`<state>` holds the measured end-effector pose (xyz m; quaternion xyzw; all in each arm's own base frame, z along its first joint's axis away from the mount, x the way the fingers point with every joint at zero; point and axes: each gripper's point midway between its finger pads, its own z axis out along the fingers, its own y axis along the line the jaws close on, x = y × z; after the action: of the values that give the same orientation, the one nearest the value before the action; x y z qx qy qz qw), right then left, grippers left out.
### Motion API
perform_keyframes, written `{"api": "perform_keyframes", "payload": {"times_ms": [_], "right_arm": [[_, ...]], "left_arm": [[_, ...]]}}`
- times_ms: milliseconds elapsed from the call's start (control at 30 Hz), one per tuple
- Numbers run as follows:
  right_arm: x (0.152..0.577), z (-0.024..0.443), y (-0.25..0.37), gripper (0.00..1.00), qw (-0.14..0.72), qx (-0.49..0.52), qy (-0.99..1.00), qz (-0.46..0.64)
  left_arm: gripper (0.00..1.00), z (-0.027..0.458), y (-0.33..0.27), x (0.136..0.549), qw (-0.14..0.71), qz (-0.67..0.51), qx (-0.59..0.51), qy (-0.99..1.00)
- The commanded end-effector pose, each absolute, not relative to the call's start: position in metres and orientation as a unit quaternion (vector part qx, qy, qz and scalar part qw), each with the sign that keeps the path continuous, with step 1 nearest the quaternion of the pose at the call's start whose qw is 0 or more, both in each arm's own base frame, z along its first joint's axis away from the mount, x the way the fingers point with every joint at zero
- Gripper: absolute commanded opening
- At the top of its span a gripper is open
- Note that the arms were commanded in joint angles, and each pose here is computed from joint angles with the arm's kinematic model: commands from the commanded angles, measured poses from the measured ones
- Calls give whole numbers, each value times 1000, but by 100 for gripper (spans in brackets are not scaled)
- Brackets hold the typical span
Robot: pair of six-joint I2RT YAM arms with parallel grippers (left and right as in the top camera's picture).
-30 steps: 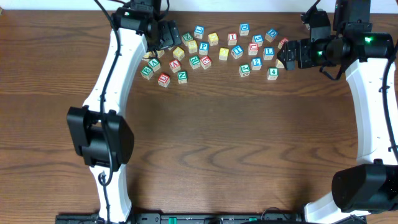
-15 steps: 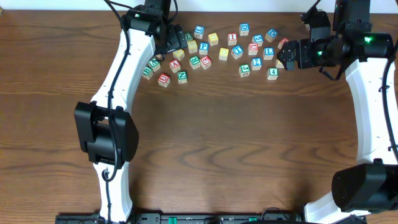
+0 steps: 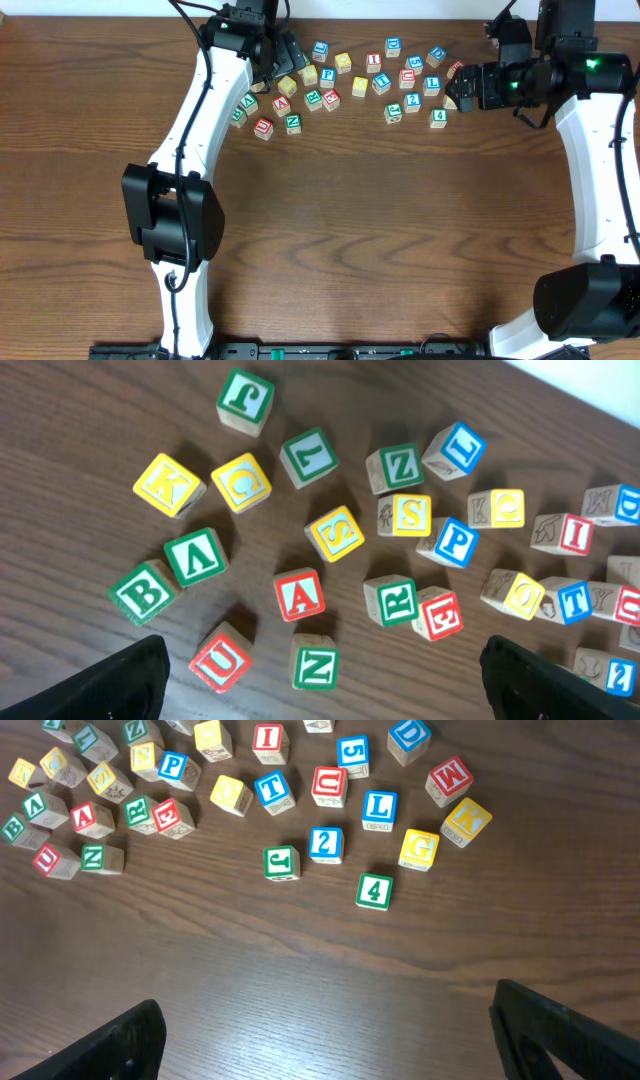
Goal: Spell out AI2
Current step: 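Lower the left gripper onto the red A block and grasp it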
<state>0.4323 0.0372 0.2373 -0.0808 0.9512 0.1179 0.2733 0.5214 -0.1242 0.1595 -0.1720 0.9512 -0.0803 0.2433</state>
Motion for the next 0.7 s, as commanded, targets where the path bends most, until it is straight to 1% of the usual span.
{"api": "perform_keyframes", "payload": {"times_ms": [0,300,667], "right_arm": [[432,234,40,99,267,-74,952,127],[432,234,40,99,268,-74,952,127],[432,234,40,99,266,-58,953,132]], "left_arm": [[98,152,-124,526,246,-76,-183,949],[97,143,-126,533,255,-81,-184,946],[93,94,-125,528,205,-57,-184,960]]}}
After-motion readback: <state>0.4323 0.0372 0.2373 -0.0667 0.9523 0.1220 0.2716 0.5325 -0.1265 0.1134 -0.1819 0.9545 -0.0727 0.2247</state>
